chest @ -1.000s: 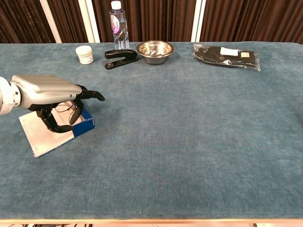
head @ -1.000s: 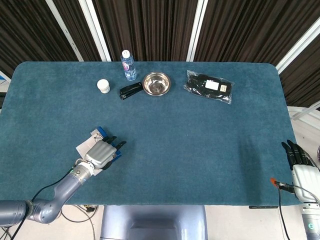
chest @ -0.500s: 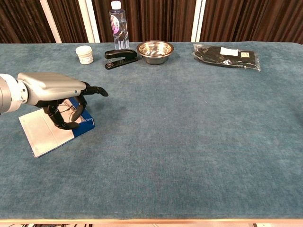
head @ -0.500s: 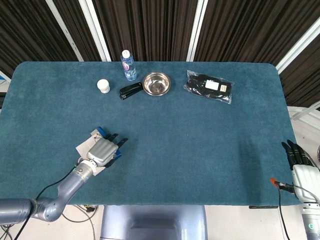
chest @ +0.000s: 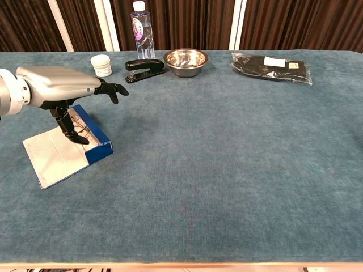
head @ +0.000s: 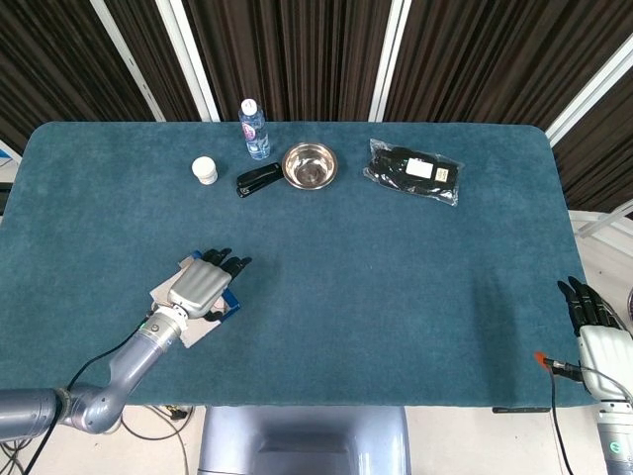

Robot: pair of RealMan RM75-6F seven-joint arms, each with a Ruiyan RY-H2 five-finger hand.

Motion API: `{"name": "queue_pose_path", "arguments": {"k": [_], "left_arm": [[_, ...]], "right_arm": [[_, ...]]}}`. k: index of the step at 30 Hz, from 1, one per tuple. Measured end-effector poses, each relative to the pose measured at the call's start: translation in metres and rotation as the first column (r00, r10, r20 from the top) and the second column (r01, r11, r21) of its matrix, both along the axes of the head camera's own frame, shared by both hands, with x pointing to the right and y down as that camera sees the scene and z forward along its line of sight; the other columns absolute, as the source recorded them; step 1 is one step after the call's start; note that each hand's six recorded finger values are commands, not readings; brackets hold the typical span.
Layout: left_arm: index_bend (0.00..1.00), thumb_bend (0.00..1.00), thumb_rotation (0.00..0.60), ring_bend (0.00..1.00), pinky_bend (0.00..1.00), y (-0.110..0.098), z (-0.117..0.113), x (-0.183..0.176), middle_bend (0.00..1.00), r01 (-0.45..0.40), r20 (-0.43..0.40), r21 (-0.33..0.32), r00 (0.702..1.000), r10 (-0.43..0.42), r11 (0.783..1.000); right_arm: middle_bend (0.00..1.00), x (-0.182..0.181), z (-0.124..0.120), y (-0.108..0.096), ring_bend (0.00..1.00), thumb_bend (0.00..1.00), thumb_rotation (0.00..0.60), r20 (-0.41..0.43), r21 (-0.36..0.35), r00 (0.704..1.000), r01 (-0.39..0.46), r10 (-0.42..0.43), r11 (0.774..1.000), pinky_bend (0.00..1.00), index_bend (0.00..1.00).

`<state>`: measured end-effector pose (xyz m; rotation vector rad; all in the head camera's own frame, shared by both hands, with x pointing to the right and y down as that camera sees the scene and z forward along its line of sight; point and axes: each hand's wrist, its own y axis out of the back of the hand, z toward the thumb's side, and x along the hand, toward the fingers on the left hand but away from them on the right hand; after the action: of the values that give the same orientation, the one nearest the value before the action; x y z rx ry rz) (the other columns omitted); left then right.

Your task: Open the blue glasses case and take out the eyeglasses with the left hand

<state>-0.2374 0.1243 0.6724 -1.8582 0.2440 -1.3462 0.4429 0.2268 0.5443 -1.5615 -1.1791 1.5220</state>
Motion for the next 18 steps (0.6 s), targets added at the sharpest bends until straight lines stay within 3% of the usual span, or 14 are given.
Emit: {"name": "queue_pose_path", "arguments": {"k": [18], "left_arm": [[0.00,0.17,0.600,0.04,0.13,-0.006,0.026,0.005,0.14,-0.040,0.064,0.015,0.997,0.039,0.999]], "right_arm": [[0.00,0.002,0.001,0.000,0.00,0.14,0.600,0.009,-0.009,1.000,-0.016,0.016,1.000,0.24,0.00]]}}
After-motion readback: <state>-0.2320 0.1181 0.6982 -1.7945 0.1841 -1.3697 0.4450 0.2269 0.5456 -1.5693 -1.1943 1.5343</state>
